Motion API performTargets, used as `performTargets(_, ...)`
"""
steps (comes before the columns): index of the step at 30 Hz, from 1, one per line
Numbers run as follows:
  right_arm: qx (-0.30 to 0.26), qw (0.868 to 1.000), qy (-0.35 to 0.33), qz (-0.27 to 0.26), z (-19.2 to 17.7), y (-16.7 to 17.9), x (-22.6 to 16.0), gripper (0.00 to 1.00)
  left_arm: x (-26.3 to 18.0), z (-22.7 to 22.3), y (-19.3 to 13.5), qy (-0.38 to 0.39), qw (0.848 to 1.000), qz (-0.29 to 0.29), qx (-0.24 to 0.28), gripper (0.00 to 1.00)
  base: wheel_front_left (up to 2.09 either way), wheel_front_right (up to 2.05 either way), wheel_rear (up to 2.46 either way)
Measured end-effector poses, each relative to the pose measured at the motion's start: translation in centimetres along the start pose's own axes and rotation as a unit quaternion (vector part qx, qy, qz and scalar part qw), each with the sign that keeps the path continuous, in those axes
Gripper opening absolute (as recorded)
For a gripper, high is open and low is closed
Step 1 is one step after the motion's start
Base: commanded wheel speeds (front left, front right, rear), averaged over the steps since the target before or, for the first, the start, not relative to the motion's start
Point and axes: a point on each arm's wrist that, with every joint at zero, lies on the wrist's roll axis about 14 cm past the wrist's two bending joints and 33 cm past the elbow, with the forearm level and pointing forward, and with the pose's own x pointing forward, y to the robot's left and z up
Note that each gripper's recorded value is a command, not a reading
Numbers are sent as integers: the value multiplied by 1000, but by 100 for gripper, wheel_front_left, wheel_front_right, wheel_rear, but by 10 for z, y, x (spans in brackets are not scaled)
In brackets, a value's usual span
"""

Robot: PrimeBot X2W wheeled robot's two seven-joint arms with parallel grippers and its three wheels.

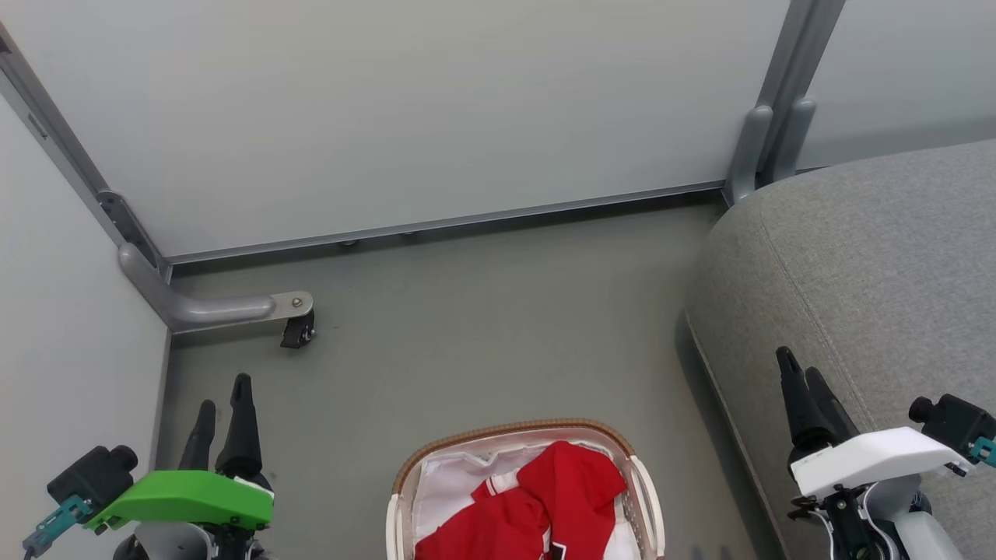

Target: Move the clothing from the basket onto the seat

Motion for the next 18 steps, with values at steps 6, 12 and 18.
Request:
performTargets(6, -56, 998, 2, 0, -2, -1, 0, 100, 0, -4, -1, 7, 998, -7, 64, 100, 0, 0, 0)
performTargets(12, -100, 995, 4, 3, -5, -1, -1, 100, -1, -9, -5, 14, 993, -17, 117, 100, 0, 0, 0)
performTargets(18, -138, 990, 1, 7, -5, 0, -2, 100, -1, -12, -9, 13, 988, -25, 155, 100, 0, 0, 0)
